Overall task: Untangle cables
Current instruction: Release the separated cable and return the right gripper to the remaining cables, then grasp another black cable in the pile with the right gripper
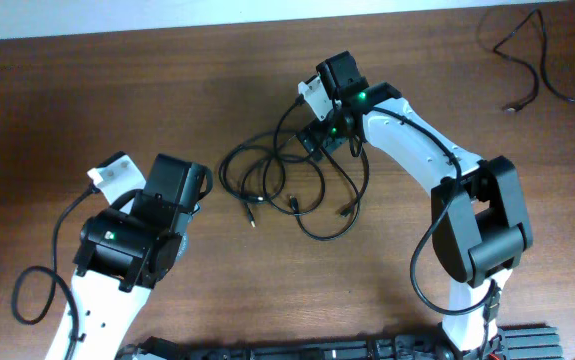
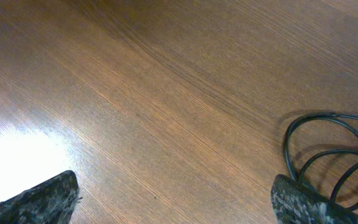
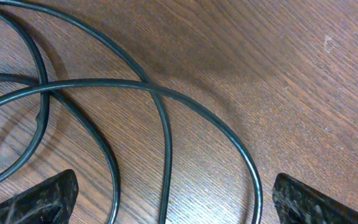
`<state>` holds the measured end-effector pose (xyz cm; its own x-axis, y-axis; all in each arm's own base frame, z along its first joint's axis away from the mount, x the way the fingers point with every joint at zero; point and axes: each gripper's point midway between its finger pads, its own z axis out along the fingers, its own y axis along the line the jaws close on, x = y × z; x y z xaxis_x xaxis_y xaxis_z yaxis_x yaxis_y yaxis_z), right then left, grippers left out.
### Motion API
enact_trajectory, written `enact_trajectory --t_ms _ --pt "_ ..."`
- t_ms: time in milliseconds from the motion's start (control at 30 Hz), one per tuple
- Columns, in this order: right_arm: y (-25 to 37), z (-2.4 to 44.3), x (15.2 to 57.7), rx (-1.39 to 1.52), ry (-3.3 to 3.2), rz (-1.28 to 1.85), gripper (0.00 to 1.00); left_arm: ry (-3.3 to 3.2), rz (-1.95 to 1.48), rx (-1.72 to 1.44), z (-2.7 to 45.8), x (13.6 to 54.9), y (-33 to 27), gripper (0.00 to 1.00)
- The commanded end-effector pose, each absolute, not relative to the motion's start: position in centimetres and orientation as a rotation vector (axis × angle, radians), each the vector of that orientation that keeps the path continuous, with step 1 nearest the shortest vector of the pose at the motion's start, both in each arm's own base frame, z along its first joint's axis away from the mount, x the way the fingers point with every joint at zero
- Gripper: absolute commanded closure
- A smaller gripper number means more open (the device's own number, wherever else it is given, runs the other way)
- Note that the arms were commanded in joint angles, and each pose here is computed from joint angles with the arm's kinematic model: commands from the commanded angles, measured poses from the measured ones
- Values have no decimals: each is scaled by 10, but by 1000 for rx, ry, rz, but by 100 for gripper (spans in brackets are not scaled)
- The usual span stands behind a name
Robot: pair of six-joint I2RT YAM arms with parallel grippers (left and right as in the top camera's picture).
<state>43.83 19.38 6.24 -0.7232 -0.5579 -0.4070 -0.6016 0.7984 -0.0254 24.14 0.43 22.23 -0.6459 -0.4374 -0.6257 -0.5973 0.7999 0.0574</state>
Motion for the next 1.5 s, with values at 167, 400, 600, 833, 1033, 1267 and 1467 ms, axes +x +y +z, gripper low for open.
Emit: enact_trajectory --t_ms 167,400,600,833,1033,1267,1467 --pt "194 72 434 -878 2589 154 1 2349 368 -786 223 239 9 1" --pt "195 70 431 -884 2596 165 1 2349 368 -786 223 239 9 1" --pt "204 70 424 -838 2627 266 1 2349 368 -786 223 239 9 1" --pt "200 63 400 -837 2734 314 1 2350 368 -786 223 239 9 1" --pt "199 61 397 -839 2747 312 2 2350 368 -786 223 239 9 1" --pt "200 54 416 -826 2695 266 1 2350 368 -786 223 239 9 1" --pt "197 51 468 -758 2533 98 1 2350 368 -786 223 239 9 1"
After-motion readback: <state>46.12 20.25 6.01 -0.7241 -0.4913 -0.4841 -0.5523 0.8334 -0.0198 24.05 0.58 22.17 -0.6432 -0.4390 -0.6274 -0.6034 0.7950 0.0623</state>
